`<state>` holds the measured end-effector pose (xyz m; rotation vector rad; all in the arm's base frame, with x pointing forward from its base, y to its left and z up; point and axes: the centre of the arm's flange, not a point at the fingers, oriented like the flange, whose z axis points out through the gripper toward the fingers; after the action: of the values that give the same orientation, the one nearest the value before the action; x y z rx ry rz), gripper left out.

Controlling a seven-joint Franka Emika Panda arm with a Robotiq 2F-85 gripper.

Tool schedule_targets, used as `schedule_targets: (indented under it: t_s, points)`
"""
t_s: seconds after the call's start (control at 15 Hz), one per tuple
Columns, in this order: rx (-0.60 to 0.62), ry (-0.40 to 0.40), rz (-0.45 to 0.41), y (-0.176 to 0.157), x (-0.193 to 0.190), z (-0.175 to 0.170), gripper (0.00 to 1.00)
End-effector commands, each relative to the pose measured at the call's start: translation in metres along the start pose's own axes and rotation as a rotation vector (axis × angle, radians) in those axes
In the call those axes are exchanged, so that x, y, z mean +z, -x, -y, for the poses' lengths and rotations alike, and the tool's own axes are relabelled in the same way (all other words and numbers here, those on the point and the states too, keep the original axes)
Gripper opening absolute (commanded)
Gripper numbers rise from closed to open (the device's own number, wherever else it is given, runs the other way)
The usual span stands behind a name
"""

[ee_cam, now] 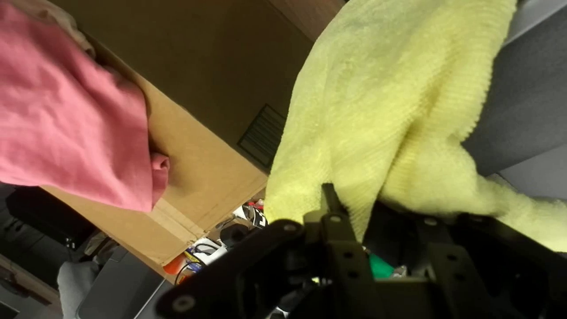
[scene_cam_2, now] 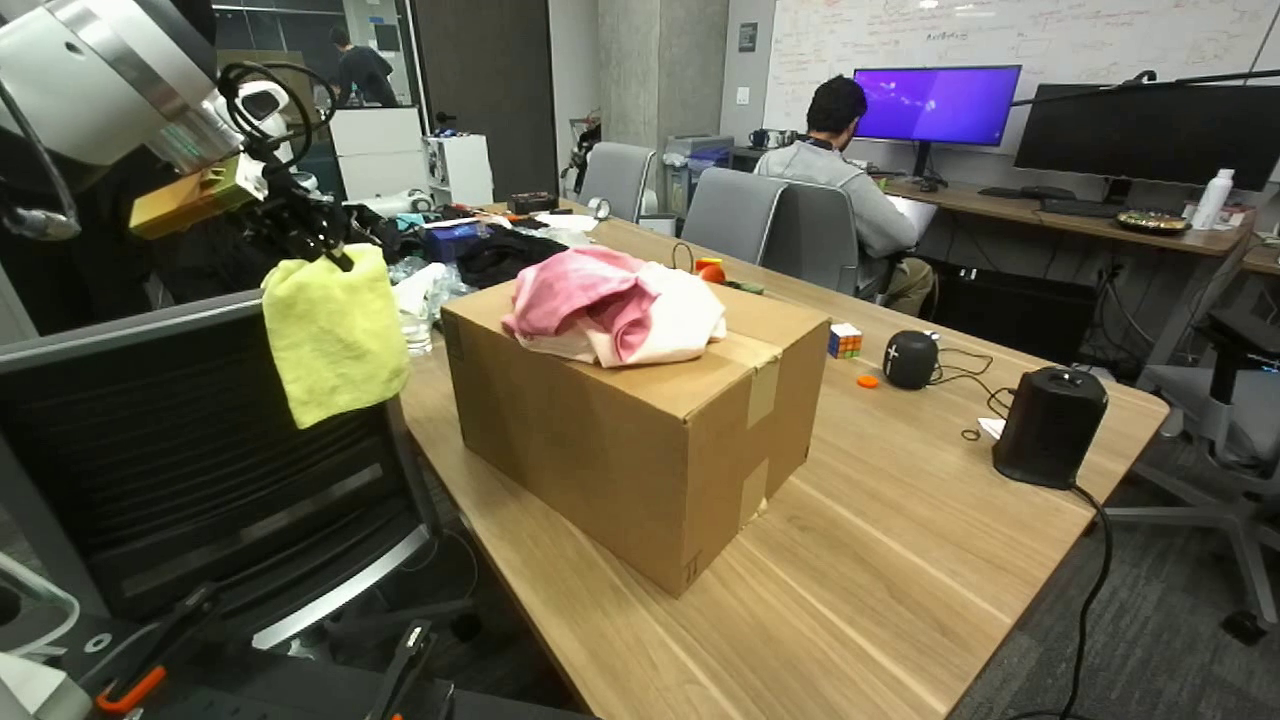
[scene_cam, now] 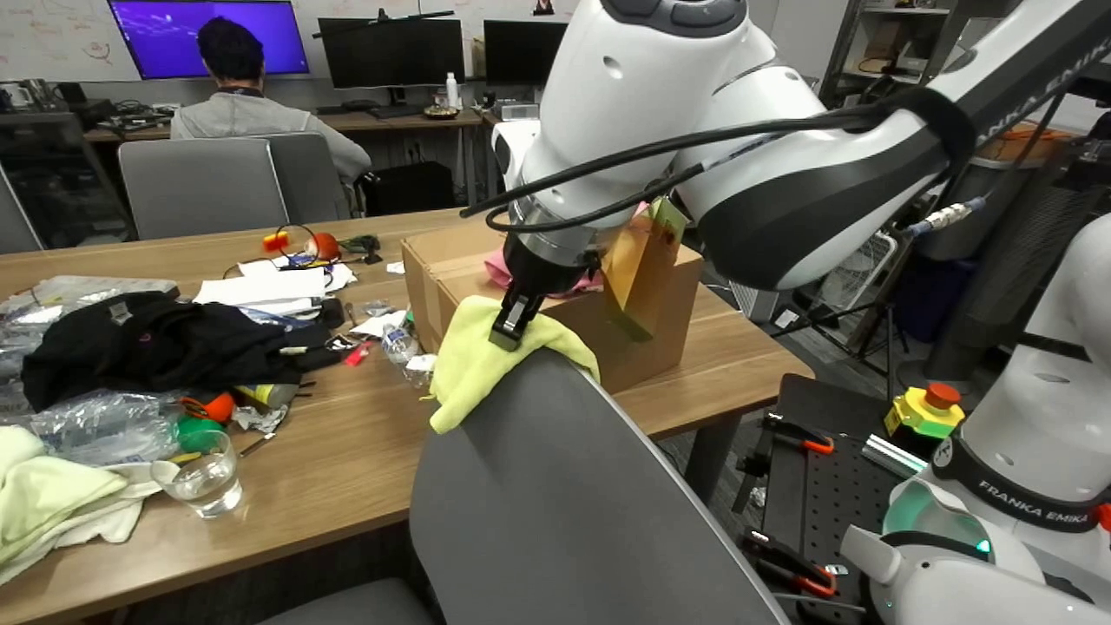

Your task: Remove the t-shirts and towel from the backrest of the chair and place them on top of the box

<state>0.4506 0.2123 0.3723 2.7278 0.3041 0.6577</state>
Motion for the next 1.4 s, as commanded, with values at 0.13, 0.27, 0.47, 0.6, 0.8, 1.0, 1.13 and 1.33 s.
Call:
schedule_targets:
  t_s: [0.13,0.27,0.47,0.6,0.8,1.0,1.13,1.33]
  points:
    - [0.055,0.01,-0.021,-0.013,-0.006,-0.024,0.07]
    - [0.079,0.012,-0.044,-0.024,-0.017,-0.036,0.07]
    - [0.117,0.028,-0.105,-0.046,-0.038,-0.051,0.07]
    - [0.142,0.045,-0.146,-0.062,-0.051,-0.062,0.07]
    - [0.182,0.075,-0.201,-0.078,-0.064,-0.081,0.07]
    - [0.207,0.116,-0.237,-0.087,-0.07,-0.098,0.07]
    - [0.229,0.154,-0.236,-0.094,-0.068,-0.112,0.07]
    - [0.279,0.228,-0.213,-0.103,-0.064,-0.139,0.07]
